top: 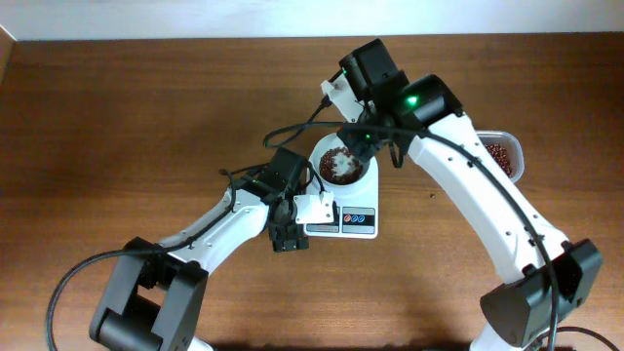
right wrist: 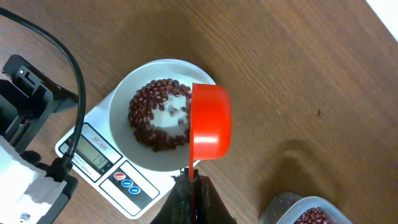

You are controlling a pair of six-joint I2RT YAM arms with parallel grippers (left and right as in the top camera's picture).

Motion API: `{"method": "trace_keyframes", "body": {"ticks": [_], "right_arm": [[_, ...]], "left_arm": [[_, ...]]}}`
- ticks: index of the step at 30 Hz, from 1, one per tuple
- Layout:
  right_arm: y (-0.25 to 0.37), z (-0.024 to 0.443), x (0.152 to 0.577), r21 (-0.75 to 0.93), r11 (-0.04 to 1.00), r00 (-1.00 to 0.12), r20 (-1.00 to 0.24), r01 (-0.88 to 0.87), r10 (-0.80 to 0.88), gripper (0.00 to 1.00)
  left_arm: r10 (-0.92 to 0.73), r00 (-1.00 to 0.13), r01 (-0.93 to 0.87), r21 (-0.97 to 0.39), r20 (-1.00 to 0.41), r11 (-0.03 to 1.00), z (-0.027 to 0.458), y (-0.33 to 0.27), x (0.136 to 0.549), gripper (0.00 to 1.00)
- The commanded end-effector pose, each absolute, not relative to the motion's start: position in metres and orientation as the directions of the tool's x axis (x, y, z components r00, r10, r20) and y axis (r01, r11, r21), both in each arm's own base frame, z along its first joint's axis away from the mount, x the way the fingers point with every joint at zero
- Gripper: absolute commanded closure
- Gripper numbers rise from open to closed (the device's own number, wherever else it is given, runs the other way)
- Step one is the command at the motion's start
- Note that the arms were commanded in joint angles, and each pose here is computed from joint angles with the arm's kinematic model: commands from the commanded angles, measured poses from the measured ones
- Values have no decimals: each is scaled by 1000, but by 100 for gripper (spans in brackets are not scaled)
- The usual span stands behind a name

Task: Scoop item into bowl and weigh 50g on scale
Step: 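Carry the scoop left over the white bowl and pour beans in, then return the scoop to the bean tub and refill it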

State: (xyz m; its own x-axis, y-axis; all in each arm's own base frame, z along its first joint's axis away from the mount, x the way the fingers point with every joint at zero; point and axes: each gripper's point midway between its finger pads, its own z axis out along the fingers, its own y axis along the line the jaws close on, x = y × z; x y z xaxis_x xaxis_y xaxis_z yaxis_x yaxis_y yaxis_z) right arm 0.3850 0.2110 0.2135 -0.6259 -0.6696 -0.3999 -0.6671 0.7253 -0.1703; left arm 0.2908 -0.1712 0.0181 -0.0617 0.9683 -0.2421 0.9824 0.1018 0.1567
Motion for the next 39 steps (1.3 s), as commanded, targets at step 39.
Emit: {"method": "trace_keyframes", "body": {"ticks": [39], "right_arm": [[-51, 93, 373, 612, 756, -907, -144, 232, 395, 96]], "left_arm": [[962, -70, 982, 150, -266, 113, 21, -174, 288, 1]]}}
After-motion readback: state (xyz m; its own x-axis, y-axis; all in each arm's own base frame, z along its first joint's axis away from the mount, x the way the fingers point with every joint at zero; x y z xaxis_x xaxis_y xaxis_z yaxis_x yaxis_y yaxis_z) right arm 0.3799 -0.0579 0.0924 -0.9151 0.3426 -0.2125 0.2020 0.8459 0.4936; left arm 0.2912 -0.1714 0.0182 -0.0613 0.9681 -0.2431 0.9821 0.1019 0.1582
